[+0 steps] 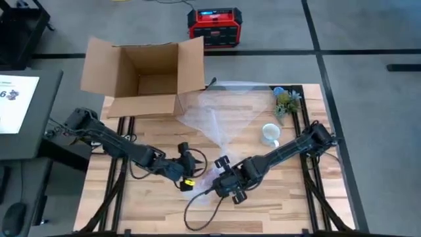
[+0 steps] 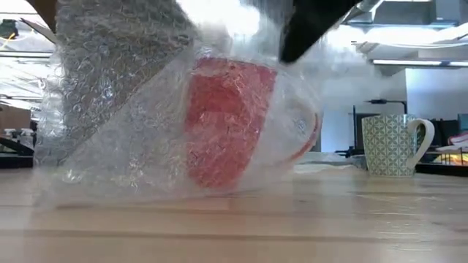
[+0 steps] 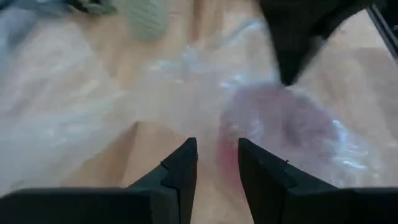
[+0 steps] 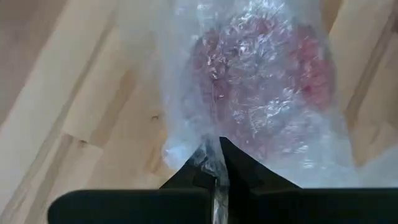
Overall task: Wrap mug
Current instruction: Wrap the red mug with bubble wrap
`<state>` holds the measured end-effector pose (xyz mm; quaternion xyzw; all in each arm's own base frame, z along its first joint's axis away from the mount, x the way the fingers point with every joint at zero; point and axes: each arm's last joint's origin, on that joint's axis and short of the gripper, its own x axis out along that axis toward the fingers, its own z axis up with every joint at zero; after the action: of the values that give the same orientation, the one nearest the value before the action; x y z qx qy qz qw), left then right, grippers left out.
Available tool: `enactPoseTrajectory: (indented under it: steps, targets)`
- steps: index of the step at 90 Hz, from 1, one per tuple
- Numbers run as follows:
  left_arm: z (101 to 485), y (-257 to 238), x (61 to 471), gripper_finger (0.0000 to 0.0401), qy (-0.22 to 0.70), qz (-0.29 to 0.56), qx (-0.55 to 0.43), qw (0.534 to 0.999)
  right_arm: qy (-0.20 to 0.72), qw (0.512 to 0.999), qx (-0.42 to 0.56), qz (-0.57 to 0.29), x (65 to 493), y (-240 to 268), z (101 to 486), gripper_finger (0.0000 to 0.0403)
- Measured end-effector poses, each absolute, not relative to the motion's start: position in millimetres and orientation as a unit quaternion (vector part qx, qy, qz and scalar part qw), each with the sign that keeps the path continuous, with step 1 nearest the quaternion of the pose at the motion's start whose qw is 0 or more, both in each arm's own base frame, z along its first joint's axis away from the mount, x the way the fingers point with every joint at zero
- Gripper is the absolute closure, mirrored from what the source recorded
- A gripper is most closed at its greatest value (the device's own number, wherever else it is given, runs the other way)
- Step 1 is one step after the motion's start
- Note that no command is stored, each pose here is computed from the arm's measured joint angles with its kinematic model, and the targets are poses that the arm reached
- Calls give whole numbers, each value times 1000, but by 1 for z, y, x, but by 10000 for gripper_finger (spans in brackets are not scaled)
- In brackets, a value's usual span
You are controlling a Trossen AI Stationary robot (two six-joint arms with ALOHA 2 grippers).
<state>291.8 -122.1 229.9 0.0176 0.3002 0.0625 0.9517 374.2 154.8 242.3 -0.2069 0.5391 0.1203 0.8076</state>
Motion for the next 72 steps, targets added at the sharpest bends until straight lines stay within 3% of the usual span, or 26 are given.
enactPoseTrajectory:
  steps: [19,39,54,72]
  targets:
    - [211,-130,303,304,324,11,13,946,541,810,-196,111,380,140,242,392]
    - [209,-130,303,304,326,12,12,945,545,798,-219,132,379,137,243,310]
    - [208,-129,302,304,334,13,14,942,572,779,-218,135,371,144,265,268]
    - [207,-129,302,304,334,17,8,942,564,785,-215,139,365,153,299,256]
